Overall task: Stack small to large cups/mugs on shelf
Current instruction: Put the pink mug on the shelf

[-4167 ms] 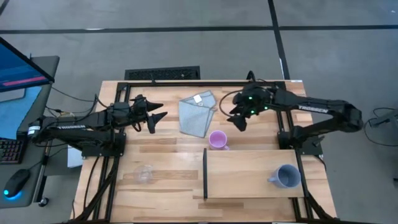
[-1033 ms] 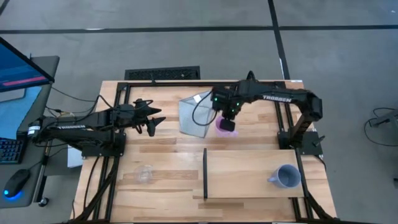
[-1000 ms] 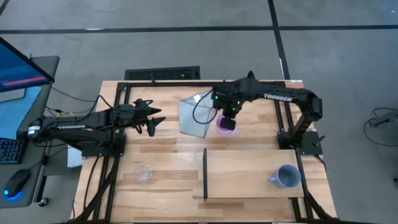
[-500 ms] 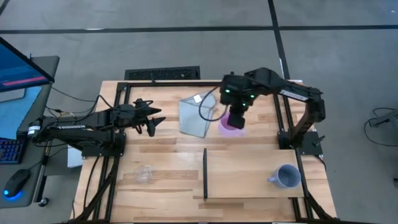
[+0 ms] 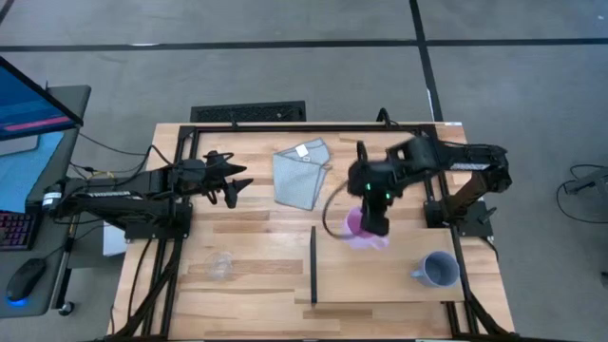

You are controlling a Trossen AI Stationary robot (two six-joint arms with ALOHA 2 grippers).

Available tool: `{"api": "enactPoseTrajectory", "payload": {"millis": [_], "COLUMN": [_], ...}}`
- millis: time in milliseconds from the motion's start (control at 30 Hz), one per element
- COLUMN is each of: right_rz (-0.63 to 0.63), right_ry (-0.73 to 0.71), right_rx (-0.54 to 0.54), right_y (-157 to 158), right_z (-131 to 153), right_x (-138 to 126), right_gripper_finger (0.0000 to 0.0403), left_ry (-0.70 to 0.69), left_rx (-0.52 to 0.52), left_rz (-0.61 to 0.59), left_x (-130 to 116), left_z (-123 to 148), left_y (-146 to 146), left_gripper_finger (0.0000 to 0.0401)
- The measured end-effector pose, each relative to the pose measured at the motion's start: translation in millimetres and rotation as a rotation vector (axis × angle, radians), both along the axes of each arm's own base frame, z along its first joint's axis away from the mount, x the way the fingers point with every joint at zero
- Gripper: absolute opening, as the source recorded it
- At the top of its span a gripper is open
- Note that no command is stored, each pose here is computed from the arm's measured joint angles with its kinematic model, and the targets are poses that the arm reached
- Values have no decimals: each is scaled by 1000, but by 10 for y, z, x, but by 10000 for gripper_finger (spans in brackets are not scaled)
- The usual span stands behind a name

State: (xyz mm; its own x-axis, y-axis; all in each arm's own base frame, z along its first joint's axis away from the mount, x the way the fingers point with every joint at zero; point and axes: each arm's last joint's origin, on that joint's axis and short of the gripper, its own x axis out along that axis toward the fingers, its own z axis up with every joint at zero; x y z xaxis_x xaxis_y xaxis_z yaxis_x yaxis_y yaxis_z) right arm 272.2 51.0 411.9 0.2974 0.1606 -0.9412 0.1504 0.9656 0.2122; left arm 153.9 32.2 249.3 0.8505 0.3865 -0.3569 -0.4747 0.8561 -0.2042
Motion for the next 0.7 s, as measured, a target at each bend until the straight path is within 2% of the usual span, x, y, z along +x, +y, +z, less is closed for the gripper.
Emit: {"api": "enactPoseTrajectory", "payload": {"millis": [100,300,467,700], "right_rz": [22,-28,-85,-225], "right_ry": [20,61,74,60], "right_rx": [7,-2,-2,-5], "right_y": [187,506,721,838], "right_z": [-34,-105,-122,-113], "right_x": [-36,-157,-296,-369], "right_gripper_finger": [10,10,10,10], "left_ry": [0,6,22,14], "left_rx": [-1,-33,-50,-62], "left_rz": [0,7,13,19], "left_x": [-1,-6,-15,-15], "left_z": [0,-17,-37,-35], "left_y": [0,-3,-4,-4], "left_gripper_finger": [226,226,226,226]}}
